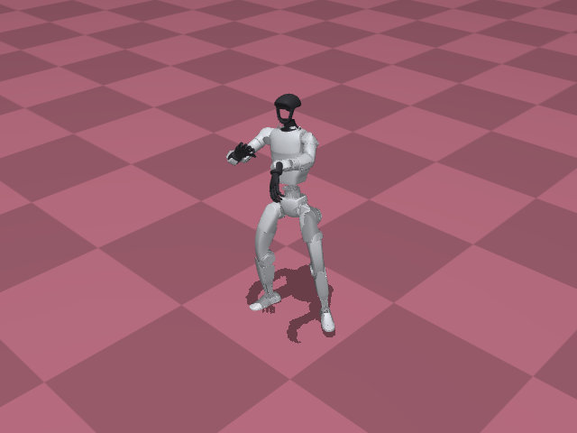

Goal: Kungfu

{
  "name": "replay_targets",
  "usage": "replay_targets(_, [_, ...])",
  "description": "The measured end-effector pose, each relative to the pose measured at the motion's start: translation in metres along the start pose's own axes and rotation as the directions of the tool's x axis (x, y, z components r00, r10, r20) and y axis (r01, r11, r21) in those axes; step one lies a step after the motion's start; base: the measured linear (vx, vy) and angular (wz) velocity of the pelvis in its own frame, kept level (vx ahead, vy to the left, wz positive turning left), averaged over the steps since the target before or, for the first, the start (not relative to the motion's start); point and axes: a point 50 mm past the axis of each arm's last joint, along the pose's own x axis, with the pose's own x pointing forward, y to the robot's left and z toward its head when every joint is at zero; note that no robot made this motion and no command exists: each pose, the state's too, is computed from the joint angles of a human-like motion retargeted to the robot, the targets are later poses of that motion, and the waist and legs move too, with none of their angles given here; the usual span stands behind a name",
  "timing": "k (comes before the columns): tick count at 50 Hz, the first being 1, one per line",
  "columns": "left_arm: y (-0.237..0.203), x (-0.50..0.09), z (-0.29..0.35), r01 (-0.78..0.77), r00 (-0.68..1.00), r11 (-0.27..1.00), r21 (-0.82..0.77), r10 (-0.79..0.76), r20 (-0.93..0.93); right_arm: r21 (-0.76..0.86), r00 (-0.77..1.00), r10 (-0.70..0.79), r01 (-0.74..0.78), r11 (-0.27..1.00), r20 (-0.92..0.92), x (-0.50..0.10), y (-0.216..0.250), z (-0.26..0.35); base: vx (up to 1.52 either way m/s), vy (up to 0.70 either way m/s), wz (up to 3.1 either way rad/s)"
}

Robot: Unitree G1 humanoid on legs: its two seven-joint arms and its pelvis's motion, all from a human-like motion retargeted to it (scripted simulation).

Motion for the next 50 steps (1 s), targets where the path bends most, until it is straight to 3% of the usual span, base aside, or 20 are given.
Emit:
replay_targets(3, [-0.067,0.043,0.009,0.239,0.97,0.97,-0.05,-0.237,0.048,0.223,0.996,0.06,-0.045,0.974,-0.06,-0.016,0.039,0.05,-0.86,-0.16,-2.81])
replay_targets(6, [-0.136,0.071,0.034,0.516,0.854,0.856,-0.012,-0.513,0.084,0.435,0.994,0.102,-0.08,0.897,-0.029,-0.036,0.06,0.107,-1.03,-0.08,-4.34])
replay_targets(9, [-0.212,0.085,0.073,0.736,0.657,0.666,0.121,-0.745,0.114,0.596,0.99,0.119,-0.138,0.791,0.071,-0.049,0.066,0.158,-0.89,-0.13,-4.99])
replay_targets(11, [-0.267,0.082,0.101,0.856,0.455,0.474,0.205,-0.88,0.134,0.648,0.979,0.122,-0.201,0.735,0.166,-0.055,0.065,0.185,-0.53,-0.11,-3.75])
replay_targets(13, [-0.305,0.072,0.124,0.914,0.27,0.298,0.277,-0.953,0.134,0.699,0.97,0.133,-0.239,0.674,0.203,-0.063,0.062,0.21,-0.43,-0.23,-2.12])
replay_targets(15, [-0.323,0.066,0.141,0.918,0.198,0.24,0.316,-0.967,0.16,0.767,0.969,0.145,-0.247,0.592,0.2,-0.069,0.057,0.236,-0.38,-0.17,-1.34])
replay_targets(20, [-0.334,0.063,0.157,0.914,0.188,0.242,0.326,-0.964,0.187,0.837,0.966,0.191,-0.248,0.488,0.175,-0.077,0.05,0.263,-0.25,-0.04,-0.51])
replay_targets(35, [-0.283,0.079,0.144,0.869,0.367,0.434,0.238,-0.887,0.278,0.81,0.978,0.205,-0.156,0.566,0.045,-0.075,0.056,0.211,0.0,0.0,0.28])
replay_targets(42, [-0.26,0.088,0.134,0.812,0.524,0.582,0.027,-0.749,0.405,0.905,0.933,0.359,-0.185,0.382,0.039,-0.08,0.062,0.199,0.2,-0.04,1.32])
replay_targets(46, [-0.254,0.092,0.113,0.748,0.631,0.659,-0.083,-0.667,0.395,0.956,0.892,0.441,-0.042,0.291,-0.096,-0.08,0.061,0.174,0.34,-0.06,1.78])
replay_targets(50, [-0.249,0.093,0.089,0.653,0.738,0.725,-0.219,-0.546,0.396,0.935,0.82,0.462,0.237,0.265,-0.338,-0.1,0.05,0.14,0.41,-0.08,2.15])
